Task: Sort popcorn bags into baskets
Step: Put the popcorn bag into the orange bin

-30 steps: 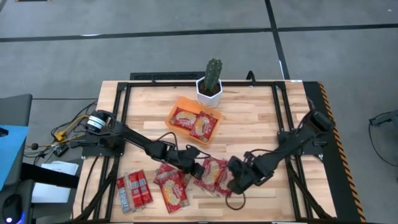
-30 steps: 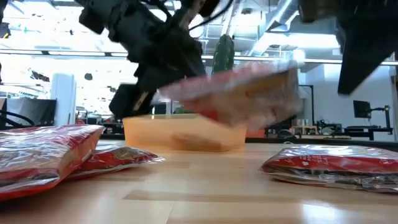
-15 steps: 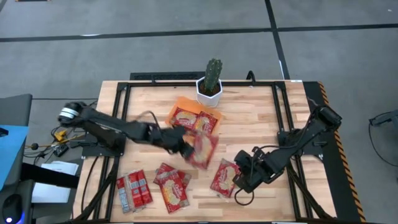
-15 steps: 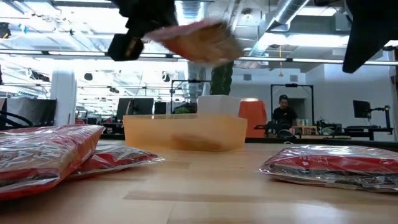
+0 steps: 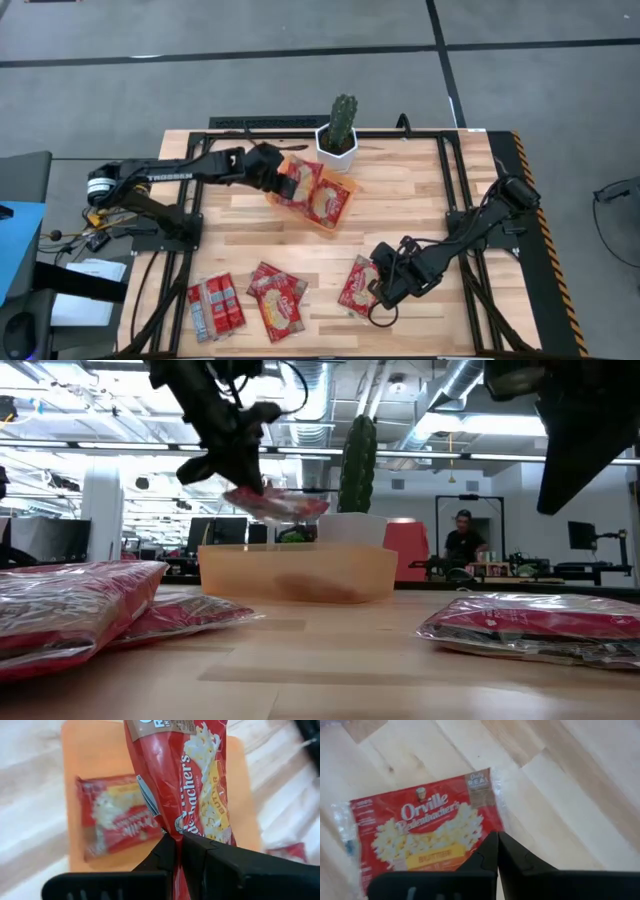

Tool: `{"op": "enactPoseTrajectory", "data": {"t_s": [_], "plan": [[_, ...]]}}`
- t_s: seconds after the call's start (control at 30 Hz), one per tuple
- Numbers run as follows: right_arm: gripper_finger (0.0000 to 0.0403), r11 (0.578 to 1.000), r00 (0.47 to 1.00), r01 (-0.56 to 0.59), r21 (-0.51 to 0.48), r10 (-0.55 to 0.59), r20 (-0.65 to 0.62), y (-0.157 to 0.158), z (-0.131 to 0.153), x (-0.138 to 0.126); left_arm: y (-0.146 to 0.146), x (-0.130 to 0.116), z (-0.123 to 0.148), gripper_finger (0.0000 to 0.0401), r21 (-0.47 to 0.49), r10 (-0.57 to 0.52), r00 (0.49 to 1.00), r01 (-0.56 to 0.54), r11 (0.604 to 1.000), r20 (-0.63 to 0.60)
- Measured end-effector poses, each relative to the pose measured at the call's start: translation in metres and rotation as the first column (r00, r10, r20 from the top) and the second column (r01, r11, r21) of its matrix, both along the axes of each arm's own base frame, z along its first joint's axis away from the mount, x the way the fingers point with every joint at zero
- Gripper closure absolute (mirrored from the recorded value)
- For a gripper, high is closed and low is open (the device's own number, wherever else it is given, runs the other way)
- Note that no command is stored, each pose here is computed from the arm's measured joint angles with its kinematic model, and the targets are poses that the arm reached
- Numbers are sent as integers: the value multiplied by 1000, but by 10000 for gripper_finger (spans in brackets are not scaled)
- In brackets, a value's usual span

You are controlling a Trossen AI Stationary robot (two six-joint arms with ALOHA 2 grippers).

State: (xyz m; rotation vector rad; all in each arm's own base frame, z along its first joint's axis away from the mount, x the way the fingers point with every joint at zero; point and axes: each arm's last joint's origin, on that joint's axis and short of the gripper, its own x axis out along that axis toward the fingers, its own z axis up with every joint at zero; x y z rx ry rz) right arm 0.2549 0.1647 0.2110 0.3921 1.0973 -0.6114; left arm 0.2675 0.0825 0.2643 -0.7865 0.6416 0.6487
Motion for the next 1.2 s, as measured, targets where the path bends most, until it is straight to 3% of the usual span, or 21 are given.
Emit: {"op": "enactPoseTrajectory", "data": {"t_s": [0.4, 0.63, 0.77, 0.93, 1.03, 1.2], "plan": [[368, 1000, 1000, -3, 21, 3, 2, 2, 0, 1, 24, 19, -50, 396, -4, -77, 978, 78, 997, -195], [374, 1000, 1000, -6, 24, 6, 6, 2, 0, 1, 25, 22, -56, 332, 26, -72, 971, 80, 996, -228], [377, 1000, 1000, -6, 25, 6, 6, 2, 0, 1, 30, 16, -50, 268, 22, -74, 972, 81, 996, -221], [372, 999, 1000, -9, 32, 9, 12, 3, 0, 2, 31, -3, -35, 201, -141, -135, 969, 107, 984, -208], [368, 999, 1000, -18, 46, 17, 23, 6, 0, 1, 19, -16, -13, 187, -199, -200, 961, 162, 967, -192], [372, 992, 997, -6, 126, -3, 75, 23, 1, -3, -30, -33, 16, 188, -213, -265, 958, 237, 948, -113]]}}
